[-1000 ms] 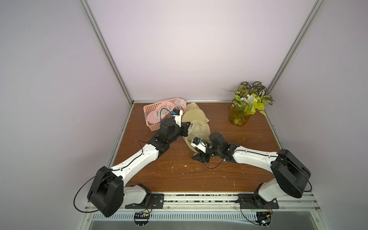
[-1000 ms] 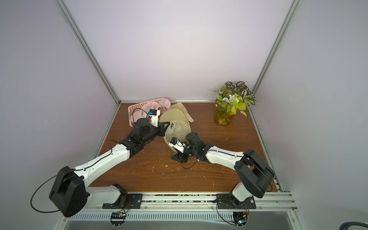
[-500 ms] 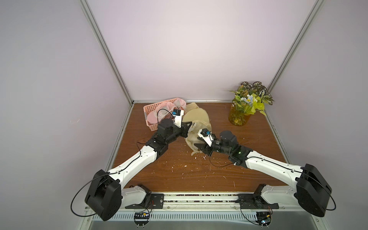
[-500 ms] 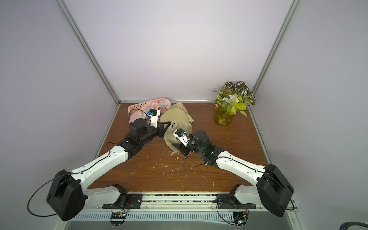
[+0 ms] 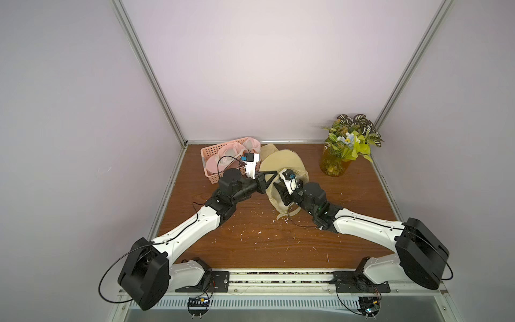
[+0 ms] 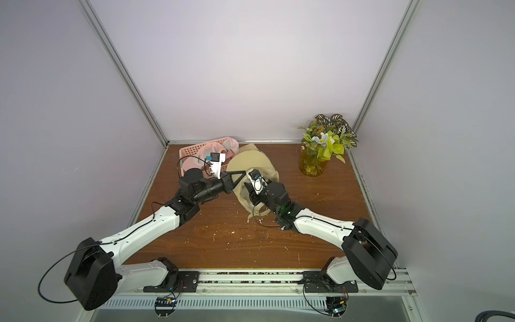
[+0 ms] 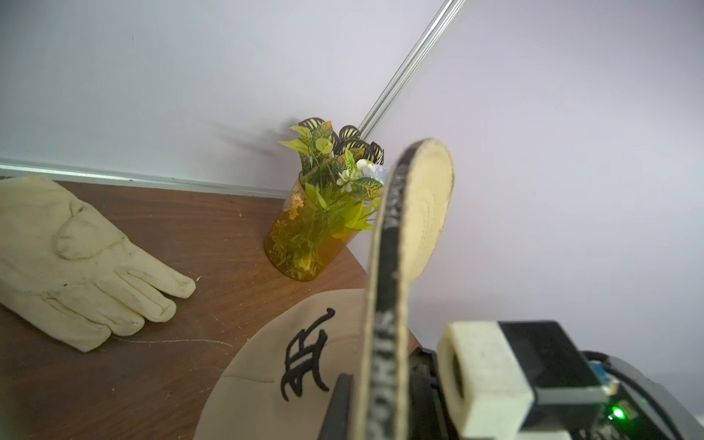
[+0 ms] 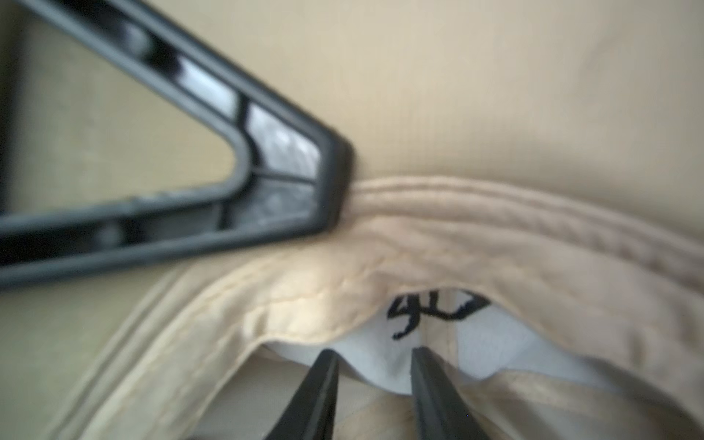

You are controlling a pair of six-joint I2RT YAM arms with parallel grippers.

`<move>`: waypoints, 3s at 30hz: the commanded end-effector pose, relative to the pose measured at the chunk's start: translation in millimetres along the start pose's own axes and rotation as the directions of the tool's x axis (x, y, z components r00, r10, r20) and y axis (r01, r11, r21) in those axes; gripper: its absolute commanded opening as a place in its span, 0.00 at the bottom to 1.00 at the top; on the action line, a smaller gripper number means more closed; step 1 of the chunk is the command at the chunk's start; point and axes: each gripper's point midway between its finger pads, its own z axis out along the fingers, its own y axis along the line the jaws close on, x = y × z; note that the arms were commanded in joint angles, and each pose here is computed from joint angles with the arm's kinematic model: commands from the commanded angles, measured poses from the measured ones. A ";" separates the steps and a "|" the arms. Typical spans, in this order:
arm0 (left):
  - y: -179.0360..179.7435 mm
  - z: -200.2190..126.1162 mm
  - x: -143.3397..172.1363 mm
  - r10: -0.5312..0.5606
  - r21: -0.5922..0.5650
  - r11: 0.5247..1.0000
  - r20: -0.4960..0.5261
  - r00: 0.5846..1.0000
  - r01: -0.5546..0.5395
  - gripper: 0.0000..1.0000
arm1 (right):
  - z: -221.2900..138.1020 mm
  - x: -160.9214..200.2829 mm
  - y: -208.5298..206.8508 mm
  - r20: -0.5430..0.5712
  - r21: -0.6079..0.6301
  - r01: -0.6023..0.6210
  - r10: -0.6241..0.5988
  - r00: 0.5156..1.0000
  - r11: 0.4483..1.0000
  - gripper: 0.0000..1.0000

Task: Turn the baseball cap inside out
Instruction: Turn over the baseball cap, then place the baseball cap at the center of the board.

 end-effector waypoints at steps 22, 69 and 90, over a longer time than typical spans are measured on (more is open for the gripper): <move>0.3 -1.9 -7.1 0.079 -0.079 0.994 -0.009 0.997 -0.079 0.00 | -27.7 15.7 5.5 -0.060 -0.048 0.015 -0.018 0.998 0.999 0.66; 2.9 -5.8 -11.9 0.120 -0.151 0.982 0.015 0.993 -0.116 0.00 | 4.8 97.6 -20.3 -0.444 0.123 0.081 -0.018 0.896 0.989 0.61; 35.6 -30.1 -39.3 0.564 -0.282 0.820 0.251 0.787 -0.498 0.00 | -80.9 -49.6 -49.3 -0.048 -0.070 -0.491 0.489 0.871 0.868 0.74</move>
